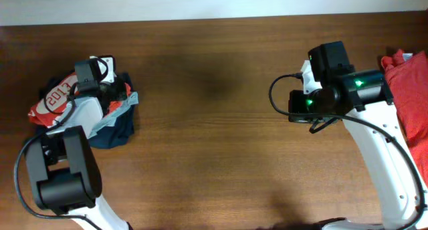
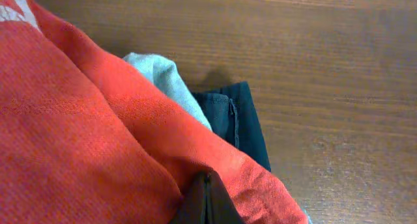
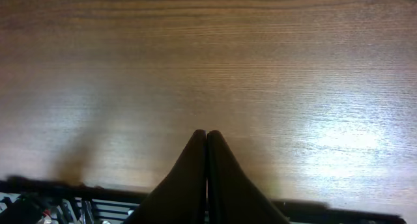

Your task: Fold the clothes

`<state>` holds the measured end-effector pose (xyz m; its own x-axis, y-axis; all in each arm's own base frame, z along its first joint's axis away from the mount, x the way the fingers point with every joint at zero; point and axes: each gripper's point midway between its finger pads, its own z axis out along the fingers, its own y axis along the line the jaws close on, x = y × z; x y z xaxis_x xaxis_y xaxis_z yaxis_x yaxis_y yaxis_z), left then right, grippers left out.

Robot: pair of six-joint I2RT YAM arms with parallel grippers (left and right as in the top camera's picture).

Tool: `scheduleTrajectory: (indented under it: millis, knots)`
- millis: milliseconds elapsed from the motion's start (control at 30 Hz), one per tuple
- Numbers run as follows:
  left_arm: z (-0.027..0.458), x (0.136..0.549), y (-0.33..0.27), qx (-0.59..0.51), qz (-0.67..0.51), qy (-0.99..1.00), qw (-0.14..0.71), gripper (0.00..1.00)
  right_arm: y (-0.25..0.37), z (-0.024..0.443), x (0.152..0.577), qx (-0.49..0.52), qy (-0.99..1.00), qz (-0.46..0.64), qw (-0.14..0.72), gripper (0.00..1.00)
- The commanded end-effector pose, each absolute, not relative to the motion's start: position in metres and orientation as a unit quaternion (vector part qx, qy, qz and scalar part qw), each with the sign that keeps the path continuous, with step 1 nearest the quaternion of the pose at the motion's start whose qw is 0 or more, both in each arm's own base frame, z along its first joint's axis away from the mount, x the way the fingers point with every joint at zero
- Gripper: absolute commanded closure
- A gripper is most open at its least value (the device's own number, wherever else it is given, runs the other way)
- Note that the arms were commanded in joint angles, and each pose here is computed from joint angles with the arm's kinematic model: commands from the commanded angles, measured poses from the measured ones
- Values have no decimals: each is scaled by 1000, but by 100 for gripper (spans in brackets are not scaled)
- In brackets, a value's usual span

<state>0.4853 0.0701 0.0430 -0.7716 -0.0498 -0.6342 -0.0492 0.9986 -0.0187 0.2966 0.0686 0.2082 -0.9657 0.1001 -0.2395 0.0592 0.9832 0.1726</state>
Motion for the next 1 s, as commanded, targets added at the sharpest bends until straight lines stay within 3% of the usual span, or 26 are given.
scheduleTrajectory:
  millis: [0,67,200,367,533,600,667,700,733,767,967]
  knots:
    - [83,489,69,-19,5,938,346,100,67,211,297,47,987,80,129,96]
    - [139,488,69,-18,7,931,365,96,67,213,298,47,987,80,132,95]
    - [239,467,58,-7,-5,915,402,74,68,230,306,41,982,87,165,91]
    - [346,407,24,27,-58,890,452,48,90,302,315,-15,950,155,271,89]
    - [390,340,8,38,-68,878,473,35,89,381,294,-38,907,176,380,85]
    - [394,315,4,36,-67,881,468,20,86,402,278,-55,891,174,415,80]
    - [395,298,1,35,-68,883,463,3,83,414,263,-64,881,168,437,65]
    - [396,291,0,35,-68,884,462,1,80,419,254,-64,877,165,447,44]
    - [395,285,-1,34,-69,885,459,1,78,422,248,-63,875,163,452,9]
    - [395,281,-2,34,-69,886,458,1,76,425,240,-63,872,162,458,1]
    - [392,277,-3,33,-71,890,450,1,71,431,214,-63,866,161,469,1]
